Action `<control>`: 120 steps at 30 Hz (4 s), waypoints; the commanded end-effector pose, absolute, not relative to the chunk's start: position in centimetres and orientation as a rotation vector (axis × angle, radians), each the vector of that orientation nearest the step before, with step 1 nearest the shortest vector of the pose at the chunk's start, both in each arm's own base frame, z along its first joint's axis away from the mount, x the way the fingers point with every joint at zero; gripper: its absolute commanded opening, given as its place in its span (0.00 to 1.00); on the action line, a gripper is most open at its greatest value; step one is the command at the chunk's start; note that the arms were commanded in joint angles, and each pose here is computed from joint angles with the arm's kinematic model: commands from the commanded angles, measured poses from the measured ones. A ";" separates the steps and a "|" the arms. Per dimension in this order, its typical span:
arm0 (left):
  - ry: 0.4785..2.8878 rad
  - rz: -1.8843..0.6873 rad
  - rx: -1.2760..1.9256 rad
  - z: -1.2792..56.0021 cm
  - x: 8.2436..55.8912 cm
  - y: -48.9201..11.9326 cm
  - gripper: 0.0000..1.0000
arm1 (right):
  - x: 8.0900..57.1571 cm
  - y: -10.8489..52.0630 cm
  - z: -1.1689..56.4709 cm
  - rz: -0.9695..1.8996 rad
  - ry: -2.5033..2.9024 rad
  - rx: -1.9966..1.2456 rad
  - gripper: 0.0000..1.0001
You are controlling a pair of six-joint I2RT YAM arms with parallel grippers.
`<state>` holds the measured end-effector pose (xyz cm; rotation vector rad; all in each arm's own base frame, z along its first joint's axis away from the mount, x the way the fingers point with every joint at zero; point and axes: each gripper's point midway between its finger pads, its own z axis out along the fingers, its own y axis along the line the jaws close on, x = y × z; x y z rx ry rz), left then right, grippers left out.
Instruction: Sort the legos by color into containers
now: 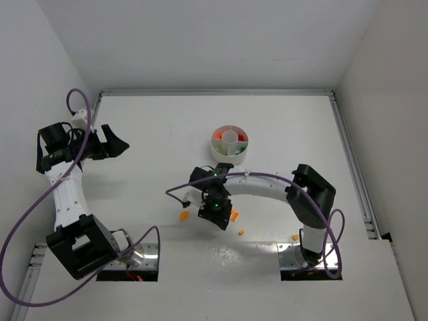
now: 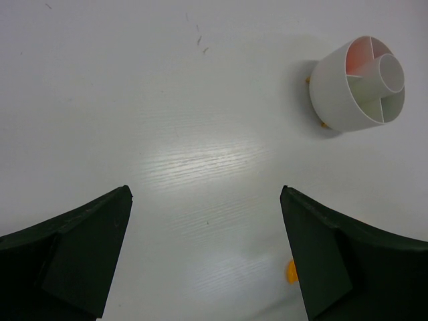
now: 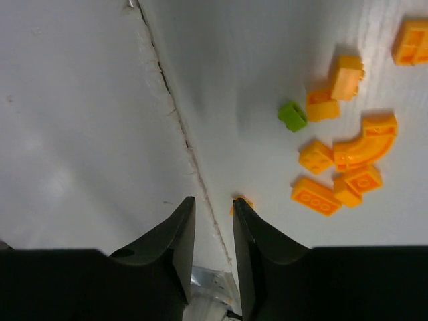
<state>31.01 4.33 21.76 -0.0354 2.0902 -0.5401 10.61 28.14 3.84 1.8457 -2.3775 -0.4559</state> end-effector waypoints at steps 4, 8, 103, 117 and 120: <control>2.052 -0.480 0.038 23.3 30.2 4.1 0.99 | 10.6 29.0 1.8 -0.351 -2.410 1.826 0.33; 2.044 -0.456 0.049 23.7 29.8 4.1 0.99 | 10.9 29.4 0.7 -0.311 -2.412 1.818 0.38; 2.065 -0.452 0.077 23.6 30.5 4.6 0.99 | 18.4 33.5 -4.7 0.121 -2.727 1.622 0.40; 2.064 -0.446 0.086 23.6 30.5 4.7 0.99 | 19.3 34.7 -5.7 0.096 -2.735 1.626 0.41; 2.064 -0.446 0.086 23.6 30.5 4.7 0.99 | 19.3 35.1 -5.5 0.077 -2.730 1.639 0.41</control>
